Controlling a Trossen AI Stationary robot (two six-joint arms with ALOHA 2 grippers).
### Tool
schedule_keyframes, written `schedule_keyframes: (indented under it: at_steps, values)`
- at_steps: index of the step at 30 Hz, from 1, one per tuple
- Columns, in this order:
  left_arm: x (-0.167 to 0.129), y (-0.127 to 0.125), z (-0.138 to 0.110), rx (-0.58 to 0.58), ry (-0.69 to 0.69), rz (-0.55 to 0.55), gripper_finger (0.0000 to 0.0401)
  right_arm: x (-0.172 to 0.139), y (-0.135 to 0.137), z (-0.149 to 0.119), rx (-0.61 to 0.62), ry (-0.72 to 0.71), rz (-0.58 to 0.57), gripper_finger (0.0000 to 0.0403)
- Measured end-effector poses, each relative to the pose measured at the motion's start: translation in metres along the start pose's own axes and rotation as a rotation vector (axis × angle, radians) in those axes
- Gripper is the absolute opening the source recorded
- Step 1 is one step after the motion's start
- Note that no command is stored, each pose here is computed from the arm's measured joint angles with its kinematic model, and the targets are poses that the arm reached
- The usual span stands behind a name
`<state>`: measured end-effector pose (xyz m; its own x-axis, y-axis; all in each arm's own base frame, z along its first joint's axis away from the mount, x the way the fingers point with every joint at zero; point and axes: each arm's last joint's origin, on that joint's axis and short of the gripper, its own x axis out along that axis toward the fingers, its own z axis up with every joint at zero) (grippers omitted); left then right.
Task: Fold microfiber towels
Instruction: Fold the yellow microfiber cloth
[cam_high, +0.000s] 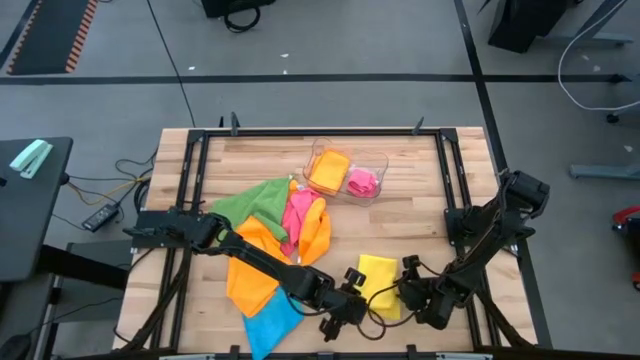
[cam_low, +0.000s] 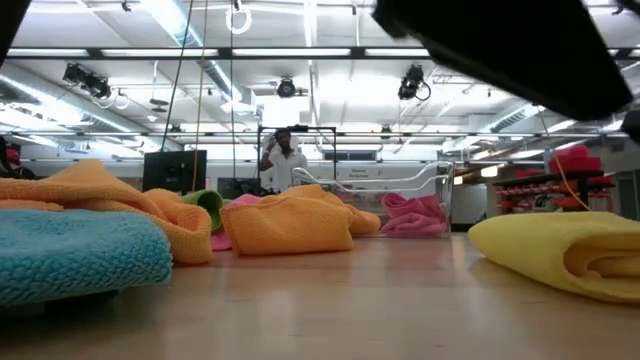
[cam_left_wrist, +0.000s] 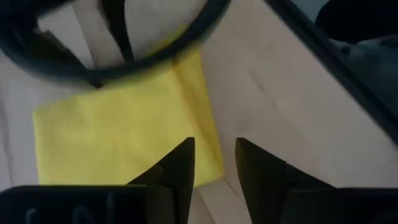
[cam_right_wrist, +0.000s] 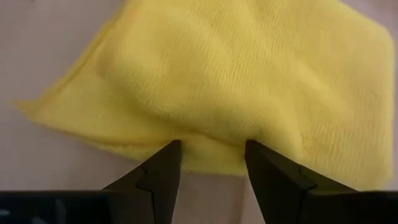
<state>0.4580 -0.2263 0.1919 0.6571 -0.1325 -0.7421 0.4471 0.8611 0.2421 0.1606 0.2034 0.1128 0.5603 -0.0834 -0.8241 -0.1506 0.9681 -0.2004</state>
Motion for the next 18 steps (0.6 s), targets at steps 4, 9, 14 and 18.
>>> schedule_keyframes:
  at_steps: [4, 9, 14, 18]
  values:
    - [-0.015, -0.010, 0.002, 0.027, 0.041, -0.022, 0.0113, 0.016, -0.003, 0.010, 0.052, -0.054, -0.036, 0.0188]
    - [-0.030, -0.022, 0.007, 0.050, 0.034, -0.034, 0.0106, 0.032, -0.015, 0.031, 0.096, -0.166, -0.073, 0.0188]
    - [-0.031, -0.027, 0.008, -0.003, 0.027, -0.023, 0.0106, 0.047, -0.031, 0.049, 0.192, -0.223, -0.058, 0.0188]
    - [-0.029, -0.022, 0.008, -0.114, 0.027, 0.015, 0.0107, 0.031, -0.036, 0.058, 0.224, -0.212, 0.002, 0.0188]
